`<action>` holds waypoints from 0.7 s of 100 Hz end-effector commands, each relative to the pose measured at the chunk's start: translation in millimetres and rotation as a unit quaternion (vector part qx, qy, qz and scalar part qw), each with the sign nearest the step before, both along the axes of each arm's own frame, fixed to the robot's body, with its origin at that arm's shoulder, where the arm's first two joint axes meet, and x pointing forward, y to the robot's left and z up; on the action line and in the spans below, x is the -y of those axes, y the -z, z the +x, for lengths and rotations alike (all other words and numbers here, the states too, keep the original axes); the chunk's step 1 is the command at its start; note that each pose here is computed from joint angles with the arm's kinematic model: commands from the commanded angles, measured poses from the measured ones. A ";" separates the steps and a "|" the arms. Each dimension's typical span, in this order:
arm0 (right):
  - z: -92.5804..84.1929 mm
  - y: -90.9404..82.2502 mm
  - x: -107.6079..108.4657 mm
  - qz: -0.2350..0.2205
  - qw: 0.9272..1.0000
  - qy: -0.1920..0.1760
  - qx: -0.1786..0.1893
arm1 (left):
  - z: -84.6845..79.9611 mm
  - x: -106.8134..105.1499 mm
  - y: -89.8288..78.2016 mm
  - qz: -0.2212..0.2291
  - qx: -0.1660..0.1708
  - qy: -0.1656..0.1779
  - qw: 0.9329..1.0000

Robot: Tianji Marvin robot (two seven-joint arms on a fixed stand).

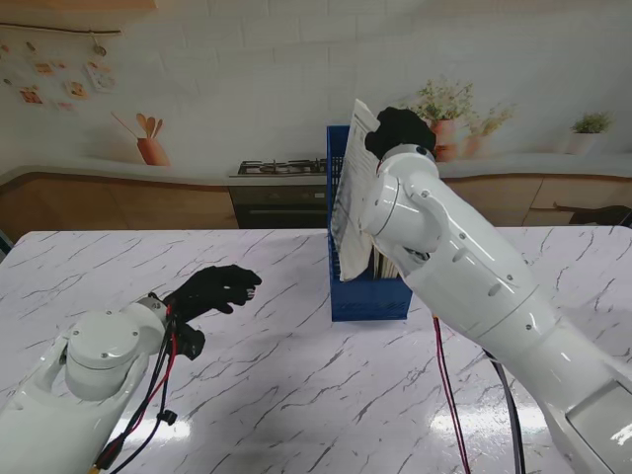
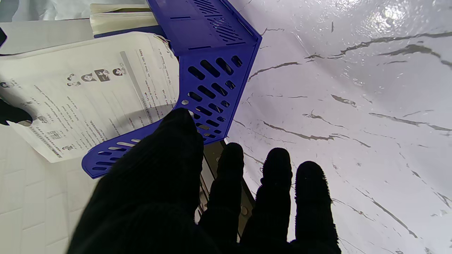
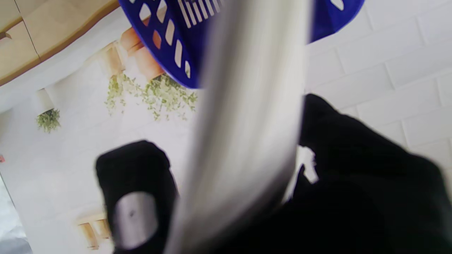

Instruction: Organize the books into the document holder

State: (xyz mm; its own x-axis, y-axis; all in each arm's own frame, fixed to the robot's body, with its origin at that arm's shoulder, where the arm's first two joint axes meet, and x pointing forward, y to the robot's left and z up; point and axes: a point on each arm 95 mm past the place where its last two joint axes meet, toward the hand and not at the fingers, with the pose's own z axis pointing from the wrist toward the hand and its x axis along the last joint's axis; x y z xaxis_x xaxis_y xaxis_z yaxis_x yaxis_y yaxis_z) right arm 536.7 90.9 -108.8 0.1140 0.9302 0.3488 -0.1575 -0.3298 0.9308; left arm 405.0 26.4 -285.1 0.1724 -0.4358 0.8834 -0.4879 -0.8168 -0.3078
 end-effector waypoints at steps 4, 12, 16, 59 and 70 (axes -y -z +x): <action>-0.3 -7.4 -10.6 0.009 1.000 -0.005 0.023 | -2.5 2.6 0.7 -0.006 0.005 0.011 1.000; 0.5 -11.6 -11.3 0.004 0.999 -0.002 0.033 | -2.8 2.3 1.3 -0.006 0.004 0.013 1.000; 0.4 -15.0 -11.8 0.003 0.999 0.001 0.036 | -3.0 2.1 1.6 -0.006 0.003 0.012 1.000; 6.8 -7.3 -14.1 -0.041 0.999 -0.007 0.027 | -4.3 0.8 6.0 -0.009 -0.003 0.013 1.000; 8.7 2.3 -18.4 -0.042 0.999 -0.012 0.013 | -5.0 -0.4 6.2 -0.009 -0.004 0.011 1.000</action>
State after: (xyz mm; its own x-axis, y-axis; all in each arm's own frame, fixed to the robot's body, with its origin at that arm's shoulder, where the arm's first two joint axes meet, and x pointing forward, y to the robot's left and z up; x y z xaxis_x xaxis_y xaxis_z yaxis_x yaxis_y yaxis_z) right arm 545.4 101.3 -102.6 0.0947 0.9587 0.2684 -0.2044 -0.2451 0.9477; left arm 402.5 28.4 -289.3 0.1832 -0.4322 0.8830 -0.4967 -0.8158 -0.2962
